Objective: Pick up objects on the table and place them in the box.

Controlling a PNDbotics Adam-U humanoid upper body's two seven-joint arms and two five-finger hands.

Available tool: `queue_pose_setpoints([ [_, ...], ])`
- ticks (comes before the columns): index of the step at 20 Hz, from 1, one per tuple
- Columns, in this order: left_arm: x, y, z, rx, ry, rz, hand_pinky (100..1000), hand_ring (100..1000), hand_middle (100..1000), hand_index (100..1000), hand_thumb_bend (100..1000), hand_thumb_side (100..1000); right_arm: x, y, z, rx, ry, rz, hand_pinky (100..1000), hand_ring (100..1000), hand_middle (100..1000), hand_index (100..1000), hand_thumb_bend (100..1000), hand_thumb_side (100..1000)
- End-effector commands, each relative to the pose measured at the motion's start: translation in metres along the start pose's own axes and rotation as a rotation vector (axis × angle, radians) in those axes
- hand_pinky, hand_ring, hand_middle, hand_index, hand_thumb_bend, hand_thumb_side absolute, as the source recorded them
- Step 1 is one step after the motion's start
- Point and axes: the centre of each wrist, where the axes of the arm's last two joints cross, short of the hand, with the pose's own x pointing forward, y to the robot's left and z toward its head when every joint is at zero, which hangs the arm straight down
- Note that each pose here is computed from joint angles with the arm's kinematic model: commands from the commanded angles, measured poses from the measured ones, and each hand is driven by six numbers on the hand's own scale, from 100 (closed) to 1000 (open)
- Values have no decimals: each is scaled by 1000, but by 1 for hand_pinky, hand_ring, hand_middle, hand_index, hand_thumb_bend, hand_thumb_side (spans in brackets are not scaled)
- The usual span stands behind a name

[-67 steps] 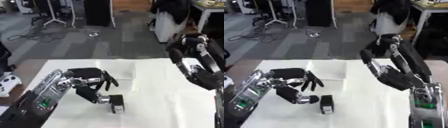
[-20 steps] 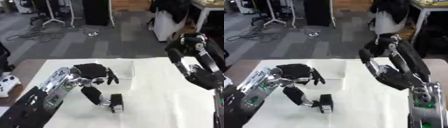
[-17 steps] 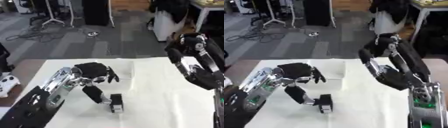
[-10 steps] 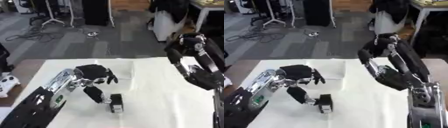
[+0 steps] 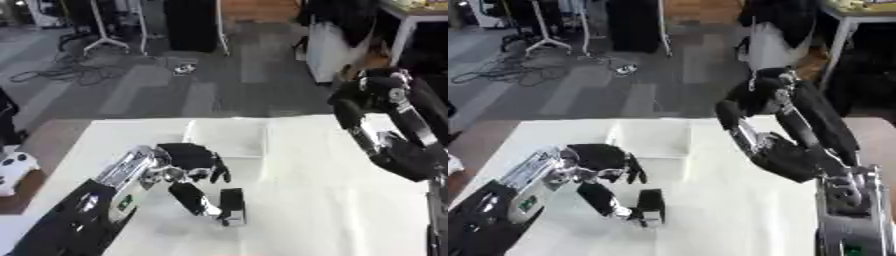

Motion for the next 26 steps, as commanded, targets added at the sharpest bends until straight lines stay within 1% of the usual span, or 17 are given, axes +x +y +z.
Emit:
queue_pose_setpoints([
  [1,-3,9,1,-10,12,-42,288,473,608,835,340,883,6,-5,-2,-19,-25,7,420,422,439,607,322,1000],
  [2,-3,9,0,-16,13,-50,288,481,615,838,355,869,6,-5,-2,-18,-25,7,420,423,440,607,322,1000],
  [3,-4,8,0,-22,14,-57,289,481,616,835,350,876,6,-5,-2,-16,-26,8,420,423,440,607,327,1000],
  [4,-4,8,-1,-27,16,-62,299,487,625,855,378,865,6,-5,-2,-16,-26,8,420,423,440,607,321,1000],
  [5,-4,7,-1,-32,17,-67,296,485,623,854,371,864,6,-5,-2,-16,-26,8,420,423,440,607,321,1000],
  [7,-4,8,-1,-37,20,-79,321,498,633,855,394,874,6,-6,-2,-15,-26,9,420,423,440,607,321,1000],
  [9,-4,9,-1,-39,26,-95,323,499,634,855,395,875,6,-6,-2,-14,-27,9,420,423,440,607,321,1000],
  [12,-4,8,-2,-40,31,-104,328,506,638,857,385,899,6,-6,-2,-15,-27,10,420,423,440,607,321,1000],
  [26,-8,2,-11,-33,57,-67,330,510,637,870,368,908,7,-5,-3,-16,-32,6,420,423,440,607,321,1000],
])
